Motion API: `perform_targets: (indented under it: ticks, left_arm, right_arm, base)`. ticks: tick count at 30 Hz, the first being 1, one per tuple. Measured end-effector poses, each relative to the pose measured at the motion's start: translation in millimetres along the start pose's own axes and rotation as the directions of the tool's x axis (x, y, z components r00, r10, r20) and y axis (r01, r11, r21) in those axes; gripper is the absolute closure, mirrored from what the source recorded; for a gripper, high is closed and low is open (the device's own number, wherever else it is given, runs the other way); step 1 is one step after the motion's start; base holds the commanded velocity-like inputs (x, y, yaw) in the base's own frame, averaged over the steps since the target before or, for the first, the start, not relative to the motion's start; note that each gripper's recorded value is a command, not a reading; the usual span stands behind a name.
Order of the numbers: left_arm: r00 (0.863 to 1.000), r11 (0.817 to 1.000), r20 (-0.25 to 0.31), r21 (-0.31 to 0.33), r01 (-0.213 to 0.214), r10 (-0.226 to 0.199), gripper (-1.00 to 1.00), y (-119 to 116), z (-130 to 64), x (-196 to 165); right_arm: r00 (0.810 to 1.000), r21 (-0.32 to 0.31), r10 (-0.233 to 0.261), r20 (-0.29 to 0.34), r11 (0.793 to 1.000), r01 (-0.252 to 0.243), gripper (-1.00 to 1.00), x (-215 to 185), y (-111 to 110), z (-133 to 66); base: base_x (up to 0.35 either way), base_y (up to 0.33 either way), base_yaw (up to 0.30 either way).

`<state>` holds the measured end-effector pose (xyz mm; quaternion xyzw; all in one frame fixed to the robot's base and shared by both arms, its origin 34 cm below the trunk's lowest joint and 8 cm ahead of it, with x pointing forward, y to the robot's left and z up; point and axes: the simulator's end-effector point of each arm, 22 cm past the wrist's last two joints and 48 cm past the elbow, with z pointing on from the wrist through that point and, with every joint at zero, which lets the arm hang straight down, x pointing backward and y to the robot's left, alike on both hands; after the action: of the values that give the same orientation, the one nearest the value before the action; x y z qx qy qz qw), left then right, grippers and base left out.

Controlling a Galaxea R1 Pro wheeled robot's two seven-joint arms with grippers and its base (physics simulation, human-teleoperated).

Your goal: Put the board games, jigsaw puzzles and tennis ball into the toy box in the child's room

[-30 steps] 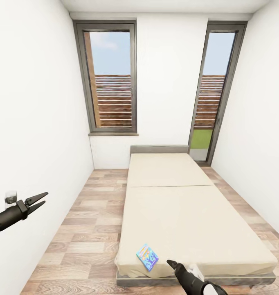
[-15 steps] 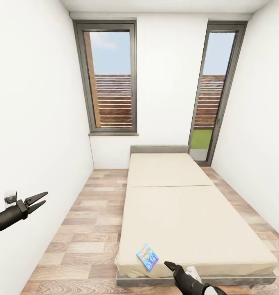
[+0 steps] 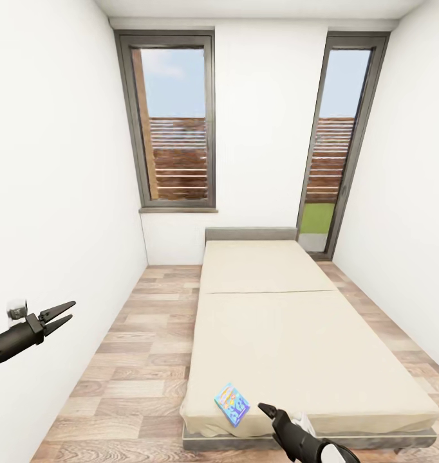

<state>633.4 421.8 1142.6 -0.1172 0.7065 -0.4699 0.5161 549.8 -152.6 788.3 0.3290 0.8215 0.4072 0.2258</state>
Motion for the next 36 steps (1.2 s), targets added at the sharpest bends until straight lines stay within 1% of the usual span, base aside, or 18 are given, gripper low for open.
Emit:
perform_targets:
  ticks: [19, 26, 31, 33, 35, 36]
  left_arm:
    - [1.0, 1.0, 0.001, 0.0, 0.0, 0.0, -1.0, 14.4, 5.8, 6.5]
    - [1.0, 1.0, 0.002, 0.0, 0.0, 0.0, -1.0, 20.2, 7.7, 9.4]
    - [1.0, 1.0, 0.001, 0.001, 0.0, 0.0, -1.0, 24.4, 9.3, 12.0]
    - [1.0, 1.0, 0.001, 0.001, 0.0, 0.0, -1.0, 26.2, 9.7, 12.9]
    - [1.0, 1.0, 0.002, 0.001, 0.0, 0.0, -1.0, 28.0, 10.1, 13.8]
    - [1.0, 1.0, 0.002, 0.001, 0.0, 0.0, -1.0, 28.9, 10.4, 14.3]
  right_arm:
    - [1.0, -0.006, 0.001, 0.003, 1.0, -0.001, -1.0, -2.8, -7.8, 14.2]
    - [1.0, -0.018, 0.004, 0.02, 1.0, -0.004, -1.0, -12.8, -3.3, 21.8]
    - [0.999, -0.036, 0.014, 0.04, 0.999, -0.012, -1.0, -24.3, 4.9, 28.0]
    - [0.998, -0.06, 0.033, 0.045, 0.998, -0.031, -1.0, -25.1, 14.8, 33.5]
    - [0.995, -0.105, 0.087, 0.046, 0.991, -0.082, -1.0, -20.1, 31.3, 41.9]
    - [0.993, -0.116, 0.104, 0.048, 0.988, -0.098, -1.0, -19.9, 34.3, 43.7]
  base:
    - [0.0, 0.0, 0.0]
    - [0.0, 0.0, 0.0]
    - [0.0, 0.0, 0.0]
    - [0.0, 0.0, 0.0]
    - [0.0, 0.0, 0.0]
    - [0.0, 0.0, 0.0]
